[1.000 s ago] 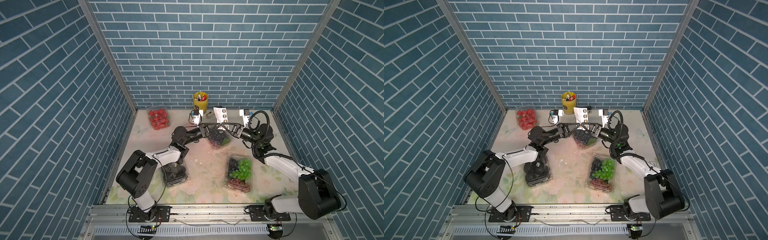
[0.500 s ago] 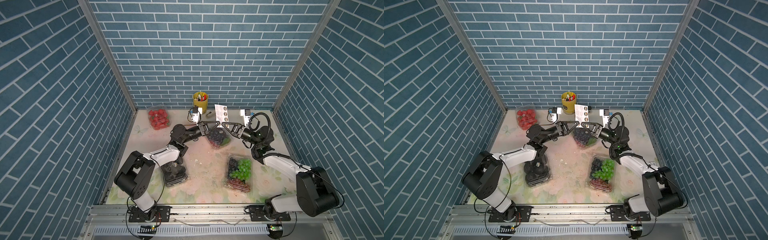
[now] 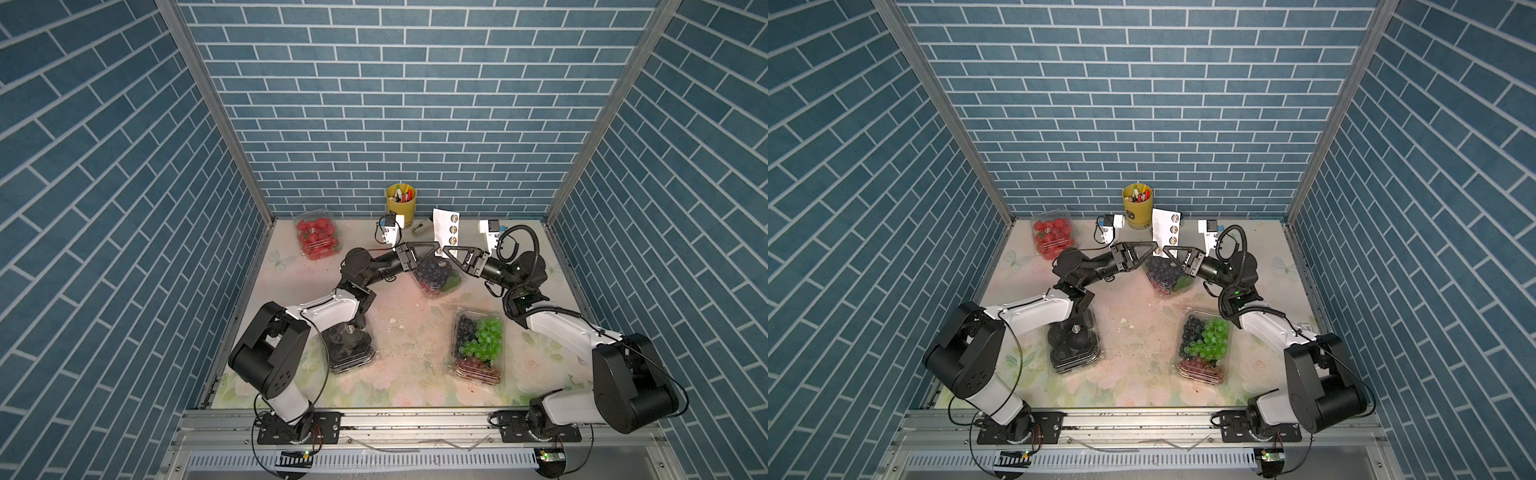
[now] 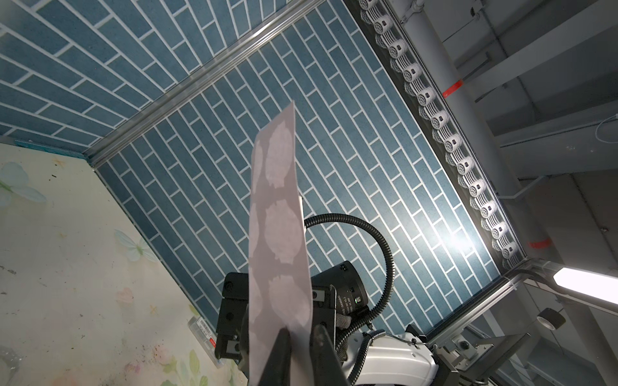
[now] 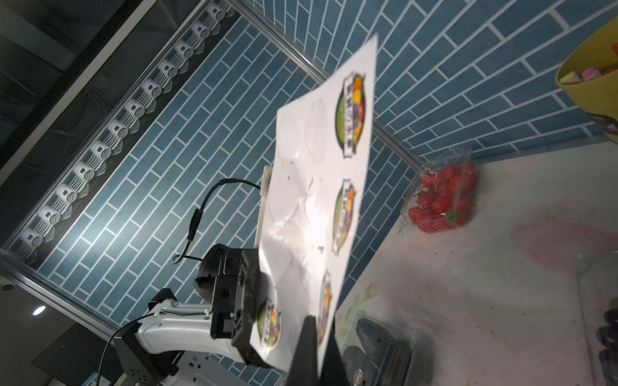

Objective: Label fruit boxes
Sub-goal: Adjust the label sticker.

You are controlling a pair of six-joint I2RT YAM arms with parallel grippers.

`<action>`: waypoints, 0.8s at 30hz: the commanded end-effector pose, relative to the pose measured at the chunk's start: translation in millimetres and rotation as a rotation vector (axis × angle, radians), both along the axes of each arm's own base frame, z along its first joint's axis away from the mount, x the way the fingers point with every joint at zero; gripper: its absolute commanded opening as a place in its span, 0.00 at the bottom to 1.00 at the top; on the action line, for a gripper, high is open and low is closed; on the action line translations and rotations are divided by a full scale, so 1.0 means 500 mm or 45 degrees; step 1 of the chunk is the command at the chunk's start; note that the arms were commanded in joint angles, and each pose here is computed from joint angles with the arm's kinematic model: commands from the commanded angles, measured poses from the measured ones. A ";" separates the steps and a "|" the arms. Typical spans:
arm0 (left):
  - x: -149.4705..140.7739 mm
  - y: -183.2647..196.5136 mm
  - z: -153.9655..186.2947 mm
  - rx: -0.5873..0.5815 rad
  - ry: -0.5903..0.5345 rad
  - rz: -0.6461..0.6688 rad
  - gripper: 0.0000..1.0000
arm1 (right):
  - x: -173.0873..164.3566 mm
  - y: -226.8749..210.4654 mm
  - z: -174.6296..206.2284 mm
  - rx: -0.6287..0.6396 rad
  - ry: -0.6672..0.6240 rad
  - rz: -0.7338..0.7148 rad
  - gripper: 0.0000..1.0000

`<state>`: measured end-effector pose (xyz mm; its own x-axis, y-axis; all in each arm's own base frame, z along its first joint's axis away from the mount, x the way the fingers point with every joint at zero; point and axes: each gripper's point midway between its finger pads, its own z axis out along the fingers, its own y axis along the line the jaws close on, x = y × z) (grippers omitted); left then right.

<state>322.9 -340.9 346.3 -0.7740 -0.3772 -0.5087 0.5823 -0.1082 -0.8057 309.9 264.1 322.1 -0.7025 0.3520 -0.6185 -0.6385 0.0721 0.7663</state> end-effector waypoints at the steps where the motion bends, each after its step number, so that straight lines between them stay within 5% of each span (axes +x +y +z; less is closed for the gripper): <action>1: -0.005 0.007 0.034 -0.031 -0.072 -0.002 0.15 | -0.013 -0.004 0.004 -0.016 -0.053 0.004 0.00; 12: 0.001 0.001 0.015 -0.001 -0.044 -0.006 0.00 | -0.016 -0.006 0.019 -0.009 -0.072 0.001 0.00; 24: -0.003 -0.023 -0.014 -0.011 0.011 -0.047 0.00 | -0.020 -0.008 0.034 0.010 -0.104 0.004 0.00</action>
<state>321.9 -347.6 338.8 -0.7891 -0.3602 -0.4975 0.5664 -0.1133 -0.8163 309.2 263.6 320.6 -0.7003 0.3462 -0.6243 -0.6390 0.0858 0.7644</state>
